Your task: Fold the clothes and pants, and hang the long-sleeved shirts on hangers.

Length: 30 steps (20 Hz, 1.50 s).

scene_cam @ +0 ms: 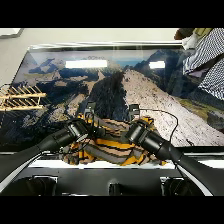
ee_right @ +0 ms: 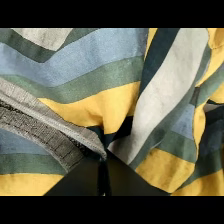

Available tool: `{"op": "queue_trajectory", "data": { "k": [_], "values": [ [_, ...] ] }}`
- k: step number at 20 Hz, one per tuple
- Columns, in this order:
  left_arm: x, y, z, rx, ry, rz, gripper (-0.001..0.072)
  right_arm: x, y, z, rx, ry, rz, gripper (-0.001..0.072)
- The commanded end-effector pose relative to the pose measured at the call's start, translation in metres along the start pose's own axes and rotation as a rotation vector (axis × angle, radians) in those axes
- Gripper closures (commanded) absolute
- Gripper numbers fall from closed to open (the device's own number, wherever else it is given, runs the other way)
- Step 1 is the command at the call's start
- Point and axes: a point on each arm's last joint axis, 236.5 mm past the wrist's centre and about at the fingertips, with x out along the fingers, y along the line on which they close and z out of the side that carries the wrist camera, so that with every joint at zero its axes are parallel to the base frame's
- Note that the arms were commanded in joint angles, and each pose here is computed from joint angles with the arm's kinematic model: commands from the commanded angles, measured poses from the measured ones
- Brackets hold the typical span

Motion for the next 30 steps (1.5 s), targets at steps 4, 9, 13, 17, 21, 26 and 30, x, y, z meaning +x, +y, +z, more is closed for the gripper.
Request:
{"op": "queue_trajectory", "data": {
  "k": [4,9,13,17,21,26,30],
  "values": [
    [0.014,0.0,-0.005,0.004,0.022,0.012,0.0447,-0.001,0.0,0.0,-0.001,-0.001,0.001,0.0686],
    [0.015,0.0,-0.005,0.004,0.023,0.013,0.0496,-0.001,0.0,0.0,0.0,-0.001,0.001,0.0686],
    [0.004,-0.01,0.013,0.034,-0.01,-0.008,0.0687,-0.002,-0.001,-0.001,0.0,0.004,-0.005,0.0686],
    [-0.026,-0.011,0.034,0.119,0.001,0.026,0.0687,-0.014,-0.004,0.005,-0.016,-0.003,-0.015,0.0686],
    [-0.04,0.005,0.041,0.104,0.039,0.07,0.0686,-0.023,-0.006,0.009,-0.01,-0.01,-0.013,0.0686],
    [-0.029,-0.01,0.031,0.106,0.106,-0.025,0.0685,-0.024,-0.004,0.011,-0.008,-0.018,-0.004,0.0686],
    [-0.015,-0.011,0.027,0.109,0.128,-0.021,0.0371,-0.024,0.001,0.016,-0.009,-0.038,0.019,0.0686]
  ]
}}
